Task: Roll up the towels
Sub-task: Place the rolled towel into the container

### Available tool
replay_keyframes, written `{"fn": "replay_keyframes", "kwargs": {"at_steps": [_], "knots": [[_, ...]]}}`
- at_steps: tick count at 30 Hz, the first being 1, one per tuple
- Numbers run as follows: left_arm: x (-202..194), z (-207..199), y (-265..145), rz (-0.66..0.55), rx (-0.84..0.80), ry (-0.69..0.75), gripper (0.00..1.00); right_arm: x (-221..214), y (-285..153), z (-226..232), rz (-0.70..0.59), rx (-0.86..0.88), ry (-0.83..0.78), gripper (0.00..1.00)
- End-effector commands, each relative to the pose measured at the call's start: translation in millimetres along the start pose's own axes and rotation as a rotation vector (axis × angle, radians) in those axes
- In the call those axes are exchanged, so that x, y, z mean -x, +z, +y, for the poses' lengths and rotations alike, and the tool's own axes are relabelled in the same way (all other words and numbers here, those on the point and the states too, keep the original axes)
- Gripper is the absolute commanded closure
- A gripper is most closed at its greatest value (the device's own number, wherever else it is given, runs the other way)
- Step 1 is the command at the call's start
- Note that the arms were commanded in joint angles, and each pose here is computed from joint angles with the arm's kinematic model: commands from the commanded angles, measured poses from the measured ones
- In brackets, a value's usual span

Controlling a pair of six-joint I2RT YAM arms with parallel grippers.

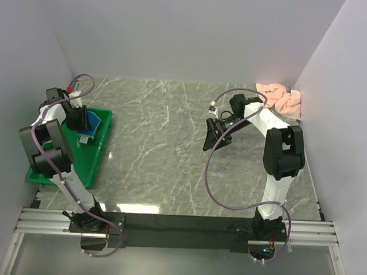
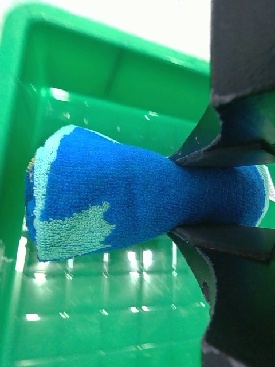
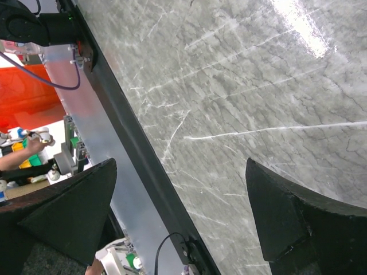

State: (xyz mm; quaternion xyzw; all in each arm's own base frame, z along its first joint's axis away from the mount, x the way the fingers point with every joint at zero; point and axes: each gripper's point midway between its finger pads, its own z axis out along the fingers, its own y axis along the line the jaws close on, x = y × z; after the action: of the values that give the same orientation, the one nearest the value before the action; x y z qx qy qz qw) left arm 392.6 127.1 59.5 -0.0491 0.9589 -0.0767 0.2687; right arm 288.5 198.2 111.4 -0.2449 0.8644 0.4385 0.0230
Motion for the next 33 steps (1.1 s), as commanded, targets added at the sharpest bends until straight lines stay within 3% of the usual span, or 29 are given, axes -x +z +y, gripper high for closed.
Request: {"fn": "replay_keyframes", "kwargs": {"at_steps": [1,12,26,29,33], "knots": [[20,-12,4,-0.069,-0.017,-0.005,0.99,-1,-7,5,-0.011,0.000,-0.017,0.01],[3,-31,24,-0.013,-0.111,-0.054,0.93,-3,-7,4,-0.007,0.014,-0.012,0.00],[-5,-52,24,-0.006,-0.214,-0.007,0.84,-4,-5,4,0.000,0.030,-0.009,0.00],[-8,-51,29,0.010,-0.208,-0.007,0.80,-5,-5,4,0.002,0.033,-0.005,0.00],[-12,-48,30,0.016,-0.191,-0.003,0.55,-6,-4,5,0.004,0.037,-0.008,0.00]]}}
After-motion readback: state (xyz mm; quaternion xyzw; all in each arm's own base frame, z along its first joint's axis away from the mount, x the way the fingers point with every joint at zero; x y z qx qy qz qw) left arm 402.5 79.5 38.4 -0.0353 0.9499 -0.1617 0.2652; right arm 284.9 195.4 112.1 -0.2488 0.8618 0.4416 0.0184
